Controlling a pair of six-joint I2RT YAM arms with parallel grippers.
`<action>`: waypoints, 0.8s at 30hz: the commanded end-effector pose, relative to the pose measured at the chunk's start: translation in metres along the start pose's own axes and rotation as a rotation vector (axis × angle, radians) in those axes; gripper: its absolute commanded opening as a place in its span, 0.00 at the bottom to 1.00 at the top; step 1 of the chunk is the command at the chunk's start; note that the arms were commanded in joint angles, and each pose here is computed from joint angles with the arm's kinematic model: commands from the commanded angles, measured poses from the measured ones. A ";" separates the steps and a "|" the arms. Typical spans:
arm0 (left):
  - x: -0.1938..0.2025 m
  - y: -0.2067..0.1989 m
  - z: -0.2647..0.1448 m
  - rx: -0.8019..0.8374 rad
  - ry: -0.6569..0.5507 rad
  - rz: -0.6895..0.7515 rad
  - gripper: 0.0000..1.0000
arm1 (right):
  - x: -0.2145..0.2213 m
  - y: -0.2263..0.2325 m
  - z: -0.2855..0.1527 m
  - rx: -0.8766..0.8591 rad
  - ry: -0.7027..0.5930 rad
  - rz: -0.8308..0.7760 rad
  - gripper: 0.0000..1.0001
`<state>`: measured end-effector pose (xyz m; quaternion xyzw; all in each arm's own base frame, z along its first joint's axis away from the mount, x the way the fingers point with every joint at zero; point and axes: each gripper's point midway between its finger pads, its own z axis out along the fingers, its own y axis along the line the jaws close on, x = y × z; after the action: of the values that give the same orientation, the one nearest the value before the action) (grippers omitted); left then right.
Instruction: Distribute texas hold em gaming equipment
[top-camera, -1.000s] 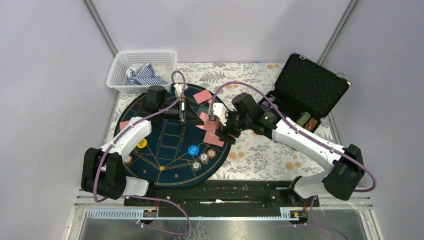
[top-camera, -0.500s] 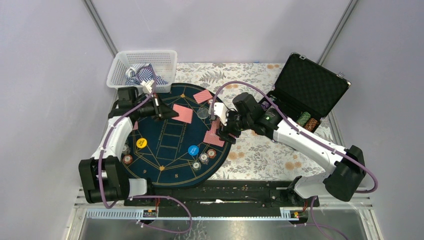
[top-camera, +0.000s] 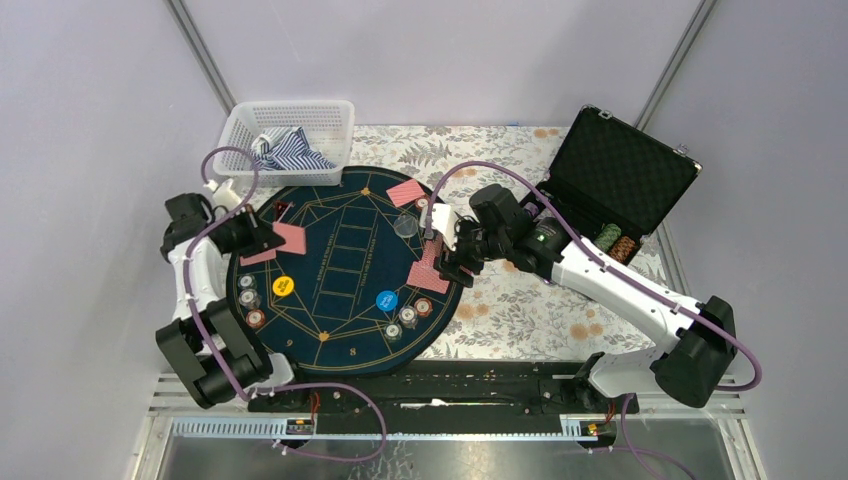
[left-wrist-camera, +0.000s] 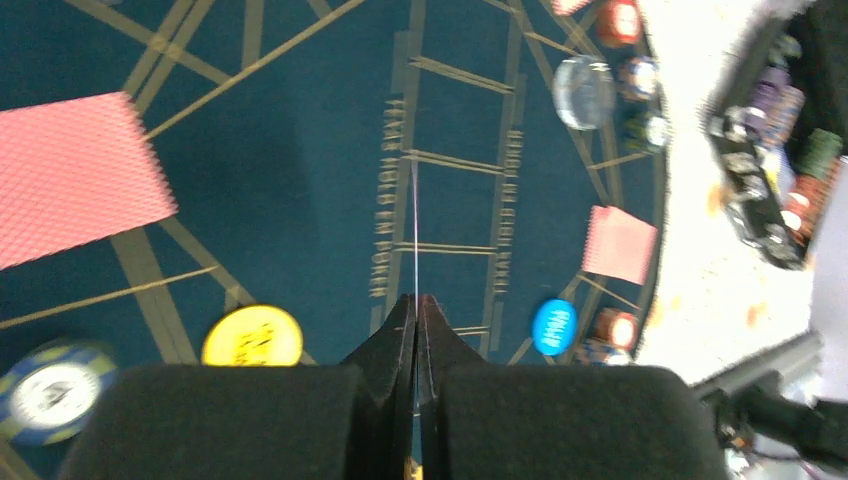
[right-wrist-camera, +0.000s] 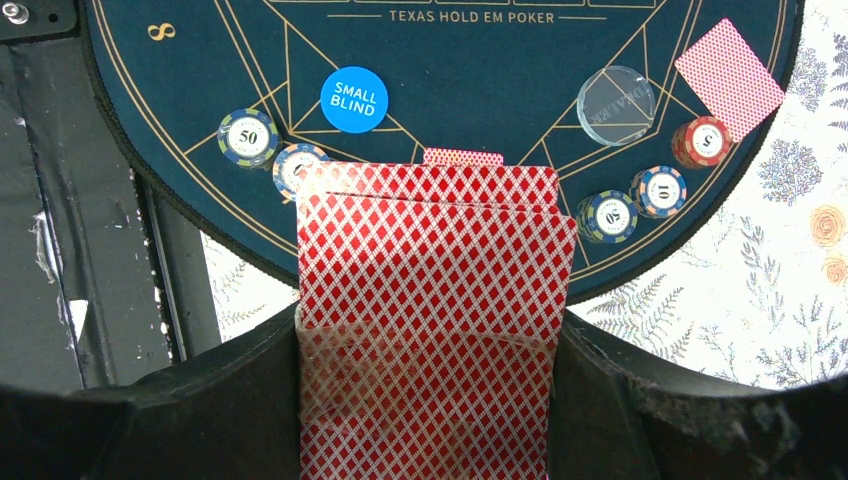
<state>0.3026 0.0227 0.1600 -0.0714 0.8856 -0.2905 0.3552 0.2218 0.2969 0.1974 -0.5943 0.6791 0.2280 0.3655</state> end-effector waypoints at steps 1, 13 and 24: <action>-0.004 0.063 -0.017 -0.203 -0.061 0.063 0.00 | -0.027 -0.003 -0.011 0.024 -0.085 -0.043 0.16; -0.031 0.123 -0.010 -0.193 -0.157 0.026 0.01 | -0.025 -0.003 -0.006 0.009 -0.069 -0.029 0.15; -0.031 0.183 0.005 -0.324 -0.119 -0.027 0.05 | -0.019 -0.005 0.000 0.010 -0.046 -0.026 0.15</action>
<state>0.3282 0.1498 0.0645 -0.1640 0.8971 -0.2008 0.3577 0.2223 0.2975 0.1923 -0.5951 0.6824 0.2276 0.3584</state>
